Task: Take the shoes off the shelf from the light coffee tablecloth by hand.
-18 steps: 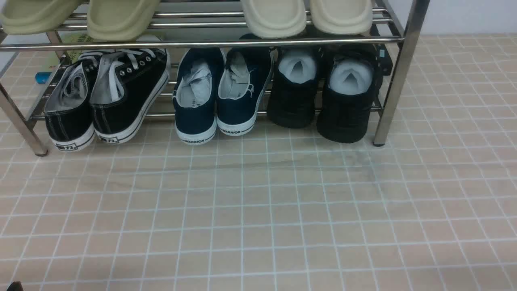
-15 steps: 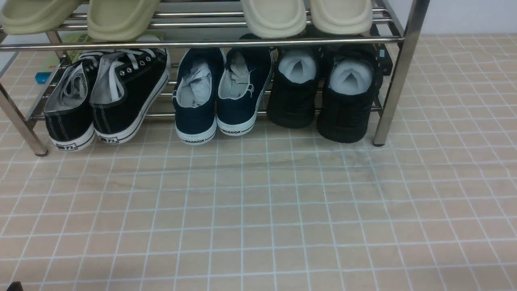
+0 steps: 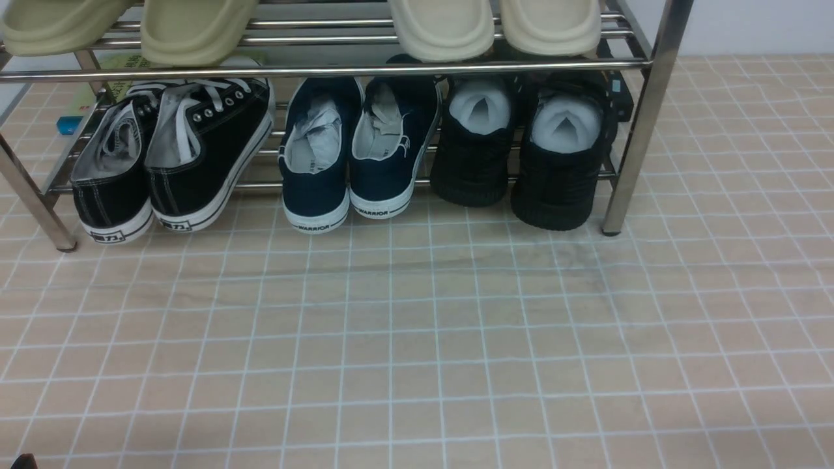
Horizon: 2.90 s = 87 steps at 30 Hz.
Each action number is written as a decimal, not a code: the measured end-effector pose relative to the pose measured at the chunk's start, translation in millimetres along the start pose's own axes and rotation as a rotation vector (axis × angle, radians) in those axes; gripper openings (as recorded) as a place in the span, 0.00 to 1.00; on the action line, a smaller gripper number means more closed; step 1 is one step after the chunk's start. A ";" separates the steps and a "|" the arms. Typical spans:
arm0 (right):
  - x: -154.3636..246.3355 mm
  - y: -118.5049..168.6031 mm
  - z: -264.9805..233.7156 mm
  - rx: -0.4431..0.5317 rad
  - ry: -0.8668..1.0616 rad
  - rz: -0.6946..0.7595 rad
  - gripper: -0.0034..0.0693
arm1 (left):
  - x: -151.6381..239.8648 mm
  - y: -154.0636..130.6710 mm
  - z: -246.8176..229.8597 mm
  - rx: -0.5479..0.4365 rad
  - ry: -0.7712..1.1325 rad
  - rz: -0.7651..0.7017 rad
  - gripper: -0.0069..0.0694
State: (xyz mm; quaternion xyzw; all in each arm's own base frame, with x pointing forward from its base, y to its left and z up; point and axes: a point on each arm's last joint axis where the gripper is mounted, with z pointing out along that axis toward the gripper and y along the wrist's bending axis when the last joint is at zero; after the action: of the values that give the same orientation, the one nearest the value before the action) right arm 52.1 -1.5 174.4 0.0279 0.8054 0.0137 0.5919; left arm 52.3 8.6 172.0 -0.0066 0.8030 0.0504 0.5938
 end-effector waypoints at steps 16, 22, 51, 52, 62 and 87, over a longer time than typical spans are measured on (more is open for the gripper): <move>0.0 0.0 0.0 0.000 0.000 0.000 0.38 | 0.0 0.0 0.0 0.000 0.000 0.000 0.40; 0.0 0.0 0.0 0.000 0.000 0.000 0.38 | 0.0 0.0 0.0 0.000 0.000 0.000 0.40; -8.2 13.8 -0.5 -0.191 -0.053 0.765 0.35 | 0.0 0.0 0.0 0.000 0.000 0.000 0.40; -11.1 13.5 -1.4 -0.191 -0.070 0.730 0.31 | 0.0 0.0 0.0 0.000 0.000 0.000 0.40; -85.6 17.1 -14.0 -0.154 -0.076 0.360 0.03 | 0.0 0.0 0.0 0.000 0.000 0.000 0.40; -164.1 143.8 144.9 -0.818 0.804 0.105 0.05 | 0.0 0.0 0.0 0.000 0.000 0.000 0.40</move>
State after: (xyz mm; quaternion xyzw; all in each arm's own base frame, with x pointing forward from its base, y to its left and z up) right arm 243.3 130.4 295.4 -0.1709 0.8938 0.3629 0.2005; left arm 52.3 8.6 172.0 -0.0066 0.8030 0.0504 0.5938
